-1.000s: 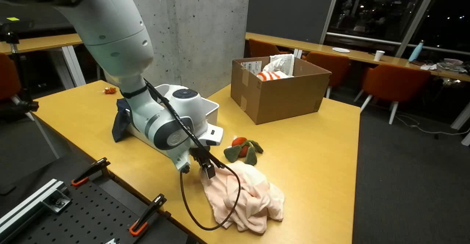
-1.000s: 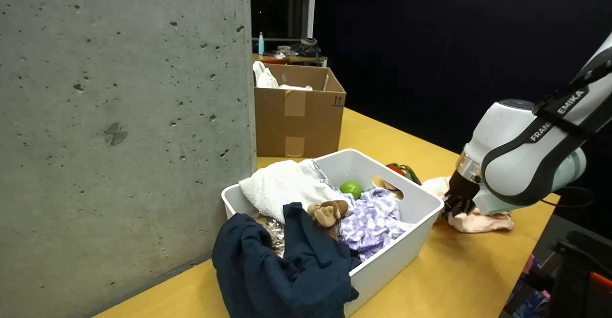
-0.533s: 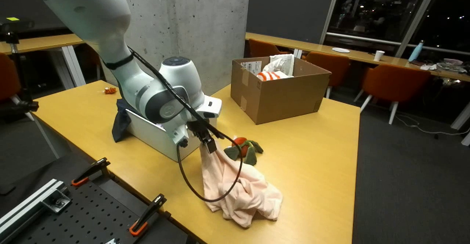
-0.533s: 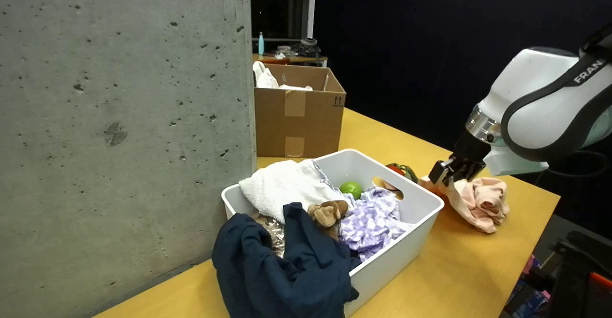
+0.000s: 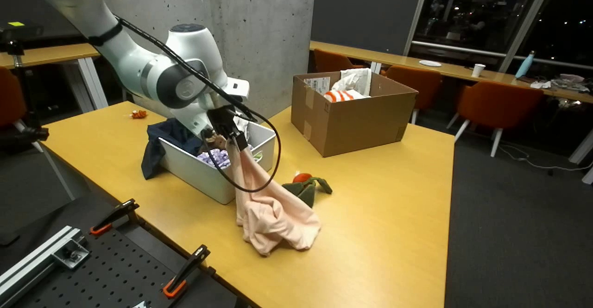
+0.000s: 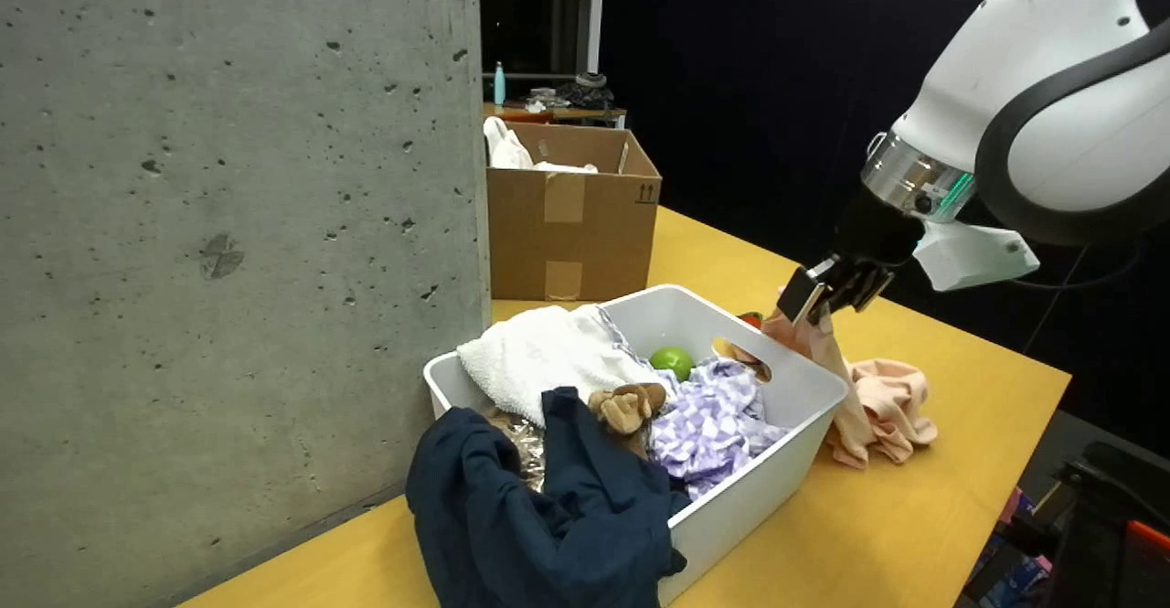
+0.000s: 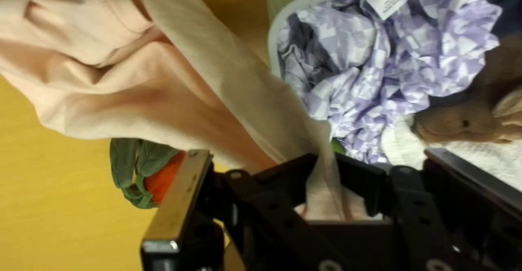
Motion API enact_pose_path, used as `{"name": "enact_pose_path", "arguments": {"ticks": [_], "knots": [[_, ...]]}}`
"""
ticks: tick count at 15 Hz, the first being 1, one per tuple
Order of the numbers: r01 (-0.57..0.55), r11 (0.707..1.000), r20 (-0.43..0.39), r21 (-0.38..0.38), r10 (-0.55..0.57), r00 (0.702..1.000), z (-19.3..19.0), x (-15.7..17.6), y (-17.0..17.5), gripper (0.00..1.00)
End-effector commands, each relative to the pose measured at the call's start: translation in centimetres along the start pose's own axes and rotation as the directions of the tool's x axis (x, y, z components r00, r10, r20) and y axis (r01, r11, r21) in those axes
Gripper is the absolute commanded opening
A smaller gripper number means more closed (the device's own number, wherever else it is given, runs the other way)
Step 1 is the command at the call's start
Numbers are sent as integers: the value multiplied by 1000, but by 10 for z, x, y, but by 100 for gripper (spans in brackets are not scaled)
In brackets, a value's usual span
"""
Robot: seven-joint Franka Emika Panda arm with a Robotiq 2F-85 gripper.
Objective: Remove the pink clothe and peach plush toy from the box and put them on the table and the cover the peach with the pink cloth
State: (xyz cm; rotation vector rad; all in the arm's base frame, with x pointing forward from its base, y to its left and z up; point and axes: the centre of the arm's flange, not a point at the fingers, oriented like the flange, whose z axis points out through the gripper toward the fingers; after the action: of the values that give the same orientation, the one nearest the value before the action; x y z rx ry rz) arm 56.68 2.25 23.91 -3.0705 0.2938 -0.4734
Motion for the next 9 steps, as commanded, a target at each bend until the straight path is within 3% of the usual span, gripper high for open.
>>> {"name": "enact_pose_path", "arguments": {"ticks": [1,4,9], "knots": [[42,999,-17,18,-41,999,-57,3,-18,0],[64,997,-42,32,-63,997,-92,23,-30,0],[31,997,-41,66,-29,999,-124,78,-9,0]]}}
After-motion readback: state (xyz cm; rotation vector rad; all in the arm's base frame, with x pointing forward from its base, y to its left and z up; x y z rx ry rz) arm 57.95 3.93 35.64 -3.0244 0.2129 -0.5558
